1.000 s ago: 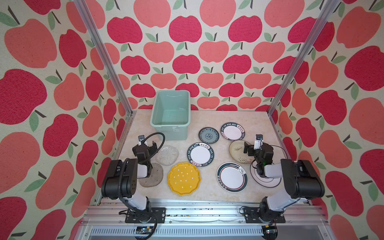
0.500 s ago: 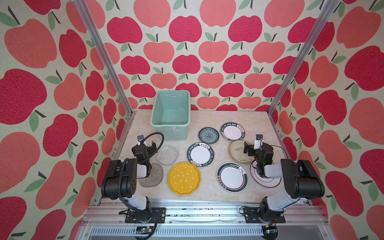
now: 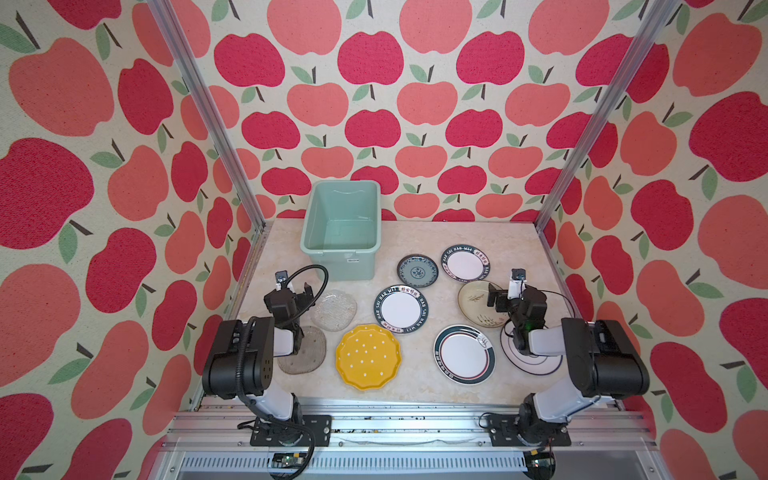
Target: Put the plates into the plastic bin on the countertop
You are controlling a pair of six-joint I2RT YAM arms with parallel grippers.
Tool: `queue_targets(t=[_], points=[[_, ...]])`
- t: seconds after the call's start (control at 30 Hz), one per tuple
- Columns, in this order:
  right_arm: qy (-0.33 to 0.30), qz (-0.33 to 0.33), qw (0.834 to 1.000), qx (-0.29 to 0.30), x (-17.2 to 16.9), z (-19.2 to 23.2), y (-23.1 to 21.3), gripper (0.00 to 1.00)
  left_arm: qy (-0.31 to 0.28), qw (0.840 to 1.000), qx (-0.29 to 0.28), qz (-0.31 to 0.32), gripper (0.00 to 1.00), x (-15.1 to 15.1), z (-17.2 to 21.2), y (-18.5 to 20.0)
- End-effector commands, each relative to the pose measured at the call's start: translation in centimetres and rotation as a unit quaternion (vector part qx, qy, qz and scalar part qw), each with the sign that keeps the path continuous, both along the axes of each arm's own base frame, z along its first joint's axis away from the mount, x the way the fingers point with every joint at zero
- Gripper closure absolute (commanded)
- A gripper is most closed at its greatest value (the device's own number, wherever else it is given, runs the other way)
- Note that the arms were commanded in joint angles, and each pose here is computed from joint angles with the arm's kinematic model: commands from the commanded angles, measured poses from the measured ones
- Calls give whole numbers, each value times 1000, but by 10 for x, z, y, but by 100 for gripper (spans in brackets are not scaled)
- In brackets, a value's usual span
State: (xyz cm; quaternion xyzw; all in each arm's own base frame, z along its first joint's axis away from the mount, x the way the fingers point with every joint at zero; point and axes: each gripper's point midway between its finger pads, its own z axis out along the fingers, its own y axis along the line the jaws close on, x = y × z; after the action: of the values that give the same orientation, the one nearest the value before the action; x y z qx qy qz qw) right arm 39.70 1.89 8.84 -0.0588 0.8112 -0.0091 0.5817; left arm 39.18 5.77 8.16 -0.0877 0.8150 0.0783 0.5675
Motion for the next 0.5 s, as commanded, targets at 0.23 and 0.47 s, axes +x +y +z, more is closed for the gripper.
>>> queue_targets(t=[0.23,0.47], points=[[8,-36,997,65,-8,85,-5,1,18,999,-10,33,1,-8,79,-13],[62,21,967,246,-40,147,20,1,99,980,-170,24,1,-57,139,-38]])
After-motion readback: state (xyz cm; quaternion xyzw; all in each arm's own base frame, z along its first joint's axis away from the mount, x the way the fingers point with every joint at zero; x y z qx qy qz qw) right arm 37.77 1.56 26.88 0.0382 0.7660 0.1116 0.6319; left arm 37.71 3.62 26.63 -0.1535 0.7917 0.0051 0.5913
